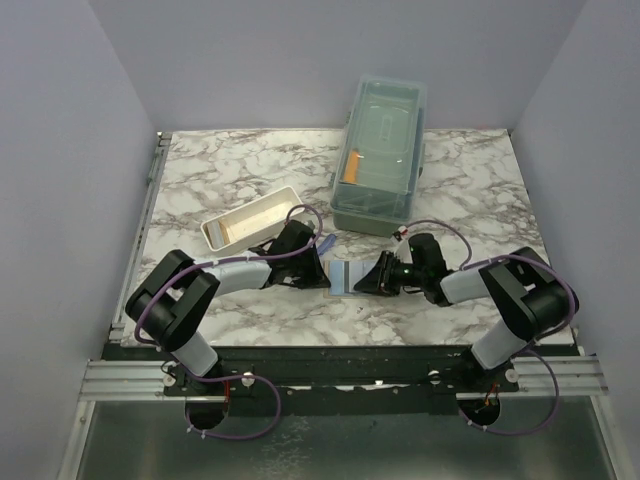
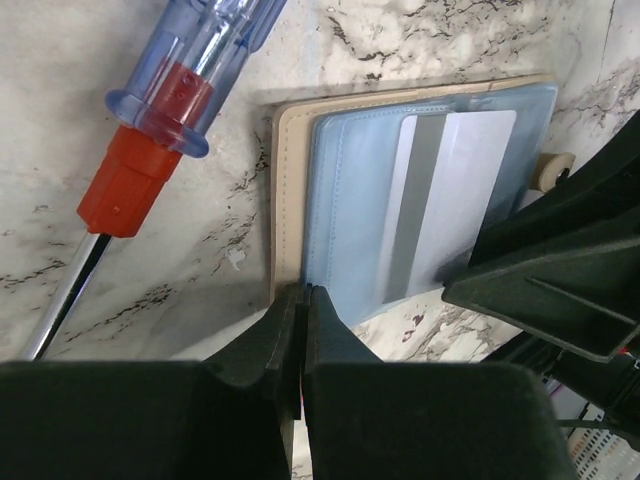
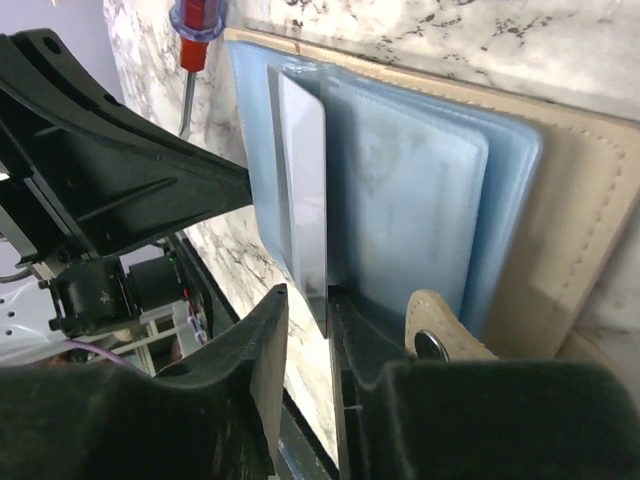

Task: Put the credit cards into the card holder
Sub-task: Insert the credit card into the card holder, then close the card holder at the center of the board.

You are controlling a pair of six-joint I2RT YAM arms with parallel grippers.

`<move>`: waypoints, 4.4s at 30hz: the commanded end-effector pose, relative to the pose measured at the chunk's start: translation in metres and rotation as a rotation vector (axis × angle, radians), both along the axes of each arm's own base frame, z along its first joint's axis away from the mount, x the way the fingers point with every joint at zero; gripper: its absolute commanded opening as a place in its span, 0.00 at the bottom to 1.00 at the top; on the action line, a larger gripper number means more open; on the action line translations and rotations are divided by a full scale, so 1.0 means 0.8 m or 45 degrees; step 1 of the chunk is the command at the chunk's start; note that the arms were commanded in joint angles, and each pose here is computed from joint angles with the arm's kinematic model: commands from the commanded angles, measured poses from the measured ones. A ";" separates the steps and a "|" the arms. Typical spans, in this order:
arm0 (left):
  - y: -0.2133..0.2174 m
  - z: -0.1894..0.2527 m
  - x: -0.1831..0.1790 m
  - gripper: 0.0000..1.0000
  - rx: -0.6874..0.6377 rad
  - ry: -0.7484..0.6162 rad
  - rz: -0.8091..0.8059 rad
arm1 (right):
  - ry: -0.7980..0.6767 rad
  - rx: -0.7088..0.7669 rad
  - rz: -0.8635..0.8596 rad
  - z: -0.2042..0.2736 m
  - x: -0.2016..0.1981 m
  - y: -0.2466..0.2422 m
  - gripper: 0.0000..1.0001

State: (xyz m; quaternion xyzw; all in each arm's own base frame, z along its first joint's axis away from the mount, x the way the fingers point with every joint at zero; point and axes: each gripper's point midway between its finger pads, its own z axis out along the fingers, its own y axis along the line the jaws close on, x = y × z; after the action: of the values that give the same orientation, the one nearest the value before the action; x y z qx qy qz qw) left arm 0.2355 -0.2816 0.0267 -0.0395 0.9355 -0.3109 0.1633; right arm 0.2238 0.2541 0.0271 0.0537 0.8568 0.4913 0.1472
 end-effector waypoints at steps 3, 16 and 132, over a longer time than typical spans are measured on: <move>0.022 0.014 0.008 0.10 0.110 -0.061 0.033 | -0.059 -0.283 -0.075 -0.009 0.011 -0.031 0.37; 0.033 -0.006 0.011 0.11 0.177 -0.023 0.044 | -0.170 -0.316 -0.018 0.002 0.037 -0.021 0.44; -0.025 0.081 0.008 0.63 -0.284 -0.104 -0.048 | -0.171 -0.618 -0.257 0.015 0.022 -0.063 0.53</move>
State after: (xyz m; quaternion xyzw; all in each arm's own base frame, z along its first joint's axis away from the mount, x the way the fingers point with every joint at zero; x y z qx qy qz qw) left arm 0.2415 -0.2804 0.0683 -0.0618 0.9081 -0.3783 0.1686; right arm 0.2386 0.2053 0.0353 0.0613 0.9283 0.2644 0.2541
